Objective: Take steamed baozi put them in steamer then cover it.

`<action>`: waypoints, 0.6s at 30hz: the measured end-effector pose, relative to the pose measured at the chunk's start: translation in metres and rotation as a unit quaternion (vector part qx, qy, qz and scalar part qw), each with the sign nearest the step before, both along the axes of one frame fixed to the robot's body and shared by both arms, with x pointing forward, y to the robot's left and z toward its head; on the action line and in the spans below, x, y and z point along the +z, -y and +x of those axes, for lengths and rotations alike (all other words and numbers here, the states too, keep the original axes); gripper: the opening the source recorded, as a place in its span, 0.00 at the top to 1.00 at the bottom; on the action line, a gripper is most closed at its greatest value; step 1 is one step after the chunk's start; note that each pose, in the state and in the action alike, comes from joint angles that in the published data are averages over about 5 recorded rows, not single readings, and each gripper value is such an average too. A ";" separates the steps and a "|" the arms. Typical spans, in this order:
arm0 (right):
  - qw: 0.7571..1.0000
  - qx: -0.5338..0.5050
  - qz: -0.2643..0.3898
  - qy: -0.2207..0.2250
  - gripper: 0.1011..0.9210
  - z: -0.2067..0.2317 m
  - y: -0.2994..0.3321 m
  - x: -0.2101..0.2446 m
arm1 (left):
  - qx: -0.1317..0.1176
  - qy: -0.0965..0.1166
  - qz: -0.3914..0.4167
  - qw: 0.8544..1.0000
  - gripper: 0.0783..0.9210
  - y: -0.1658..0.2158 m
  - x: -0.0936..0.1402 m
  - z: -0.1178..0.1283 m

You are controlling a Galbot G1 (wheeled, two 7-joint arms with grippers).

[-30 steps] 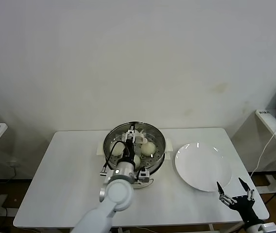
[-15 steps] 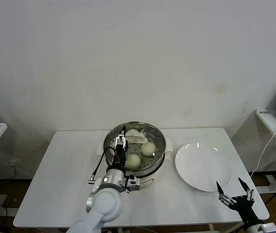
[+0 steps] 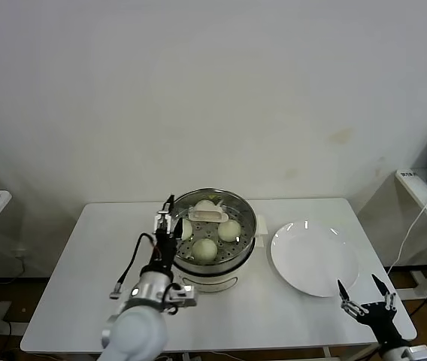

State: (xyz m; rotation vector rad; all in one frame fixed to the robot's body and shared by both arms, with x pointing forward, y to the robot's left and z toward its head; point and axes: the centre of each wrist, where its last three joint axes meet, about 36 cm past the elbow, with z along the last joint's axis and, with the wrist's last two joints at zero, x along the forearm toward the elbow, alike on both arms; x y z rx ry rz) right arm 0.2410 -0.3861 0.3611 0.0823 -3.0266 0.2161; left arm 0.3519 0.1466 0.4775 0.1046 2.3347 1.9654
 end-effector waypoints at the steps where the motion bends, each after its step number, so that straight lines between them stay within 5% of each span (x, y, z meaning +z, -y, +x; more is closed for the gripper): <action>1: 1.000 -0.001 0.000 0.002 0.12 0.000 0.000 0.000 | -0.001 -0.003 -0.013 1.000 0.12 -0.004 0.001 -0.004; 9: 1.000 -0.002 -0.001 0.015 0.12 0.003 0.000 -0.002 | -0.026 -0.031 -0.181 0.983 0.12 -0.051 -0.009 -0.022; 18: 0.999 0.000 0.006 0.038 0.12 0.011 -0.009 -0.009 | -0.023 -0.048 -0.427 0.903 0.12 -0.107 -0.054 -0.039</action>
